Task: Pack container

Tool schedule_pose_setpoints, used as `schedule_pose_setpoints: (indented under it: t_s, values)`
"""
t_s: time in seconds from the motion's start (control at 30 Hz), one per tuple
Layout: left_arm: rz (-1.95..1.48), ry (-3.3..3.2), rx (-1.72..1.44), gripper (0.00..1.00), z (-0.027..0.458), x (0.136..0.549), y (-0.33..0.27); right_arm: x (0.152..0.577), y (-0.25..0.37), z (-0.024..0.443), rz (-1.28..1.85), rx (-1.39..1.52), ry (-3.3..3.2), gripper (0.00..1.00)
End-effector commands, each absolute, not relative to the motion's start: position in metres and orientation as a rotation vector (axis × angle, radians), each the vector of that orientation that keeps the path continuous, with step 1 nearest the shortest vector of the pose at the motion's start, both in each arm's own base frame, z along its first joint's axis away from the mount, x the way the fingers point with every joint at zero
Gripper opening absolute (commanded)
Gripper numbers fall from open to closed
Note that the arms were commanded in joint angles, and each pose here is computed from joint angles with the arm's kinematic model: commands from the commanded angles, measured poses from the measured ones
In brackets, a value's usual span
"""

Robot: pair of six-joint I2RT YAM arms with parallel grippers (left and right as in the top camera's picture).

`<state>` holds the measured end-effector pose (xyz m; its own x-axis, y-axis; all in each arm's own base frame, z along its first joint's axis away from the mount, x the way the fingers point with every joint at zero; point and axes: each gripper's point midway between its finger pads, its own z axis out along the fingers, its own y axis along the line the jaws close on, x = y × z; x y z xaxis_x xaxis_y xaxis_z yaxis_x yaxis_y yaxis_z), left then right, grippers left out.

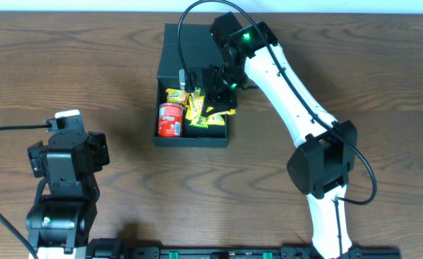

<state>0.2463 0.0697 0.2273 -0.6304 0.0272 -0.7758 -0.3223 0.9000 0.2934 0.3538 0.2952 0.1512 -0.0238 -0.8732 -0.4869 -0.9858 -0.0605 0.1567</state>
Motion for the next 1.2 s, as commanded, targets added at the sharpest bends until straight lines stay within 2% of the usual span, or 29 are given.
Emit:
schedule_pose_setpoints:
  t_s: [0.0,0.67,1.17]
  values:
    - [0.533,2.162,-0.225,0.95,0.239,0.244,0.073,0.345,0.305,0.16,0.722,-2.036,1.904,0.09]
    - [0.36,2.182,-0.14,0.96,0.234,0.251,0.048,0.334,0.33,0.106,0.797,-2.014,1.91,0.11]
    - [0.364,2.209,-0.135,0.95,0.229,0.247,0.048,0.343,0.328,0.07,0.628,-1.945,2.076,0.11]
